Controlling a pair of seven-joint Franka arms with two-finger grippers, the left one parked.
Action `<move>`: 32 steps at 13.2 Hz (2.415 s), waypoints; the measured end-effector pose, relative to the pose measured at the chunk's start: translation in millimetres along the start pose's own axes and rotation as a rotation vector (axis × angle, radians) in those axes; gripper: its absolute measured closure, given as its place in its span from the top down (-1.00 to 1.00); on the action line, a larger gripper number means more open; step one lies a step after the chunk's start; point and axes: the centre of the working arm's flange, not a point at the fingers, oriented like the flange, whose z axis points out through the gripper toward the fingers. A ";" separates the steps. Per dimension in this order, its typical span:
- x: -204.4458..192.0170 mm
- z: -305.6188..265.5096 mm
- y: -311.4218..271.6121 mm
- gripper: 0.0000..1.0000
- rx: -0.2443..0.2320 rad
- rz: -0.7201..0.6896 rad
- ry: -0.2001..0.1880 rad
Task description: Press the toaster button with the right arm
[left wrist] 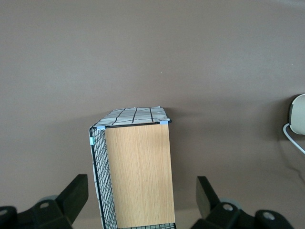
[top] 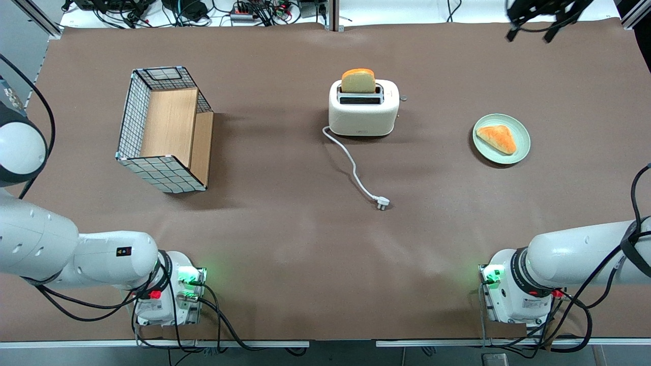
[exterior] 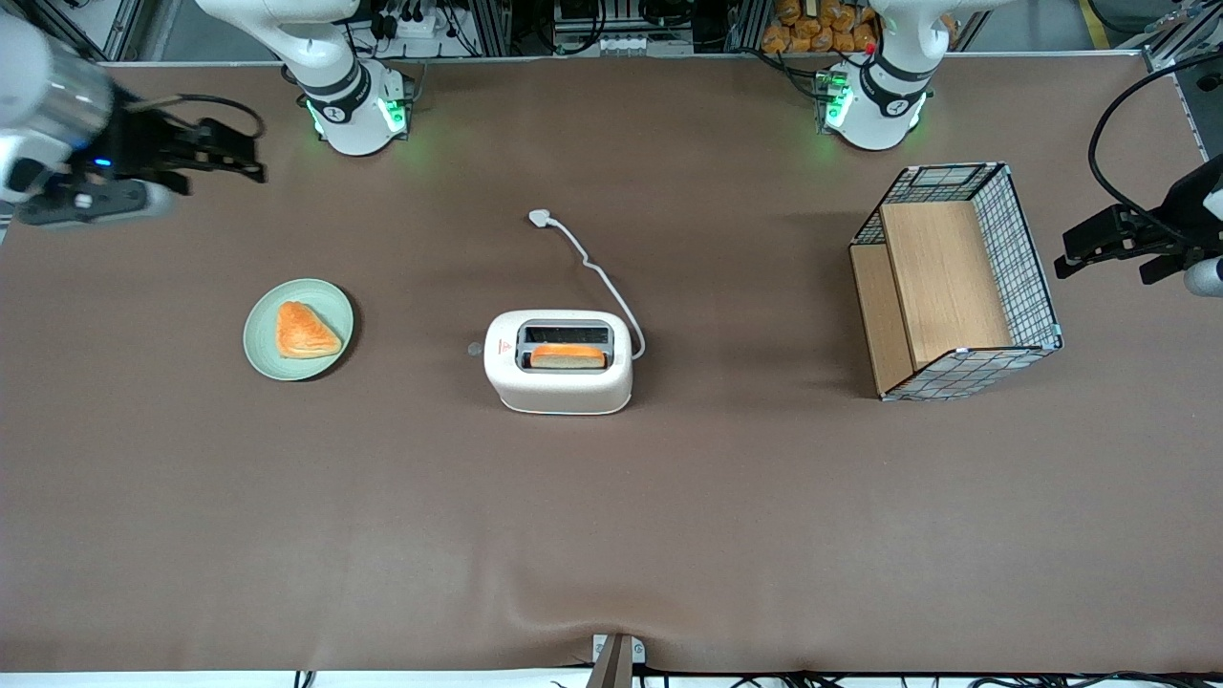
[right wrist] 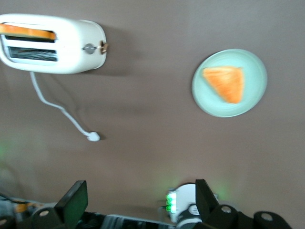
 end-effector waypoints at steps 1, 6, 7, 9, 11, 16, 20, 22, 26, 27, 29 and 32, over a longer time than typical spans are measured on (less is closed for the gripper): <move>4.6 10.4 -3.3 1.00 0.038 0.018 -0.005; 33.0 76.5 -22.7 1.00 0.168 0.059 0.024; 38.2 88.1 -26.1 1.00 0.196 0.071 0.039; 49.3 107.7 -29.5 0.84 0.231 0.090 0.074; 62.1 122.7 -36.0 0.72 0.240 0.092 0.110; 94.5 176.9 -55.7 -0.44 0.239 0.081 0.087; 125.6 220.7 -55.9 -0.97 0.242 0.048 0.112; 135.8 237.8 -57.9 -0.98 0.241 0.036 0.123; 142.4 257.4 -72.9 -0.98 0.242 0.020 0.135; 143.7 261.1 -74.8 -0.98 0.243 0.018 0.137; 147.0 268.4 -75.8 -0.98 0.244 0.020 0.139; 150.8 279.2 -75.5 -0.98 0.243 0.025 0.132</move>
